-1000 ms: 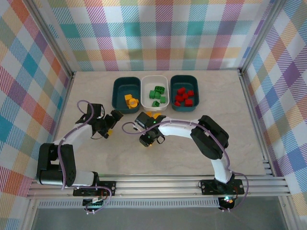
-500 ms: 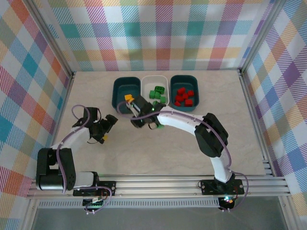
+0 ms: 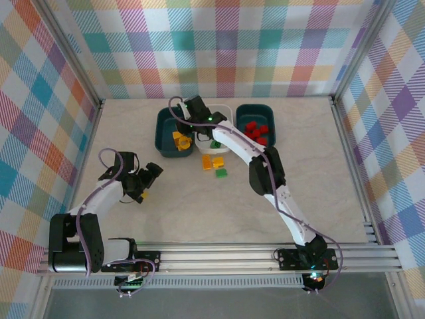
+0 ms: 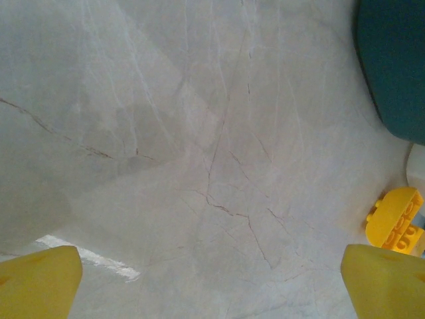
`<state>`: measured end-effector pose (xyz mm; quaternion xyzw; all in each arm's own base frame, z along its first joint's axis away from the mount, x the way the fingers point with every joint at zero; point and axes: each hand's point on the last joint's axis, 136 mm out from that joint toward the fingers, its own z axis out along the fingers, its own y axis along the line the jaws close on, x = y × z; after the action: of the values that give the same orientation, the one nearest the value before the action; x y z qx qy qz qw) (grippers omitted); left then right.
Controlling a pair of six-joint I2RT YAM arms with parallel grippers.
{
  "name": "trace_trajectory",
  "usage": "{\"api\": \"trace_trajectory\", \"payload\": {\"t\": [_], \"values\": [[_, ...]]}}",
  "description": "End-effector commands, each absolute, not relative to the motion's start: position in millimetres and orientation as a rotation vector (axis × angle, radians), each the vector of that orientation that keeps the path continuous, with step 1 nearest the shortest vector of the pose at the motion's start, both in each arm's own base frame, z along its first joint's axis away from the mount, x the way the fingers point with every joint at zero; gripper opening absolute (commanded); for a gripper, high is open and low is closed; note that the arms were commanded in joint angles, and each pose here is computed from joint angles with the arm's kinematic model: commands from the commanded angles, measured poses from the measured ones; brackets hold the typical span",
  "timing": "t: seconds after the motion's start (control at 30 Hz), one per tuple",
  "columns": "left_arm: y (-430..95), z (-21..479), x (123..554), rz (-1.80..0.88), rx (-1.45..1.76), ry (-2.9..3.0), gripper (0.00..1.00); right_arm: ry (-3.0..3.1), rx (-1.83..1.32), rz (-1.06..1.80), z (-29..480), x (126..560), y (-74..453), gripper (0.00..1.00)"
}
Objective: Sort the legos into containers by color
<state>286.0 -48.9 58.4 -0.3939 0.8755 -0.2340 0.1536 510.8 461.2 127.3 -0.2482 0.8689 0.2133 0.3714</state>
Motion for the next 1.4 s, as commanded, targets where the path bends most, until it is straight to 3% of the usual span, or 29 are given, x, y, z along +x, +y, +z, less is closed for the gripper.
{"api": "trace_trajectory", "payload": {"t": [0.0,0.1,0.23,0.37,0.47,0.83,1.2,1.37], "values": [[-53,58,289,-0.719,-1.085,2.521,1.0,2.276,-0.686,0.57,118,502,468,0.36],[-57,62,294,-0.765,-1.057,2.509,1.0,2.263,-0.676,0.585,124,503,468,0.58],[-64,73,306,-0.836,-0.996,2.461,1.0,2.201,-0.672,0.593,165,497,467,0.67],[-68,83,311,-0.877,-0.963,2.433,1.0,2.129,-0.61,0.554,216,488,452,0.67],[-71,86,311,-0.882,-0.941,2.425,1.0,2.159,-0.521,0.474,224,474,419,0.67],[-118,67,298,-0.91,-0.816,2.5,1.0,2.502,-0.414,0.281,113,388,320,0.67],[-122,69,285,-0.877,-0.773,2.515,1.0,2.67,-0.323,0.184,52,388,310,0.64],[-121,76,286,-0.87,-0.767,2.502,1.0,2.681,-0.323,0.17,42,393,307,0.55]]}}
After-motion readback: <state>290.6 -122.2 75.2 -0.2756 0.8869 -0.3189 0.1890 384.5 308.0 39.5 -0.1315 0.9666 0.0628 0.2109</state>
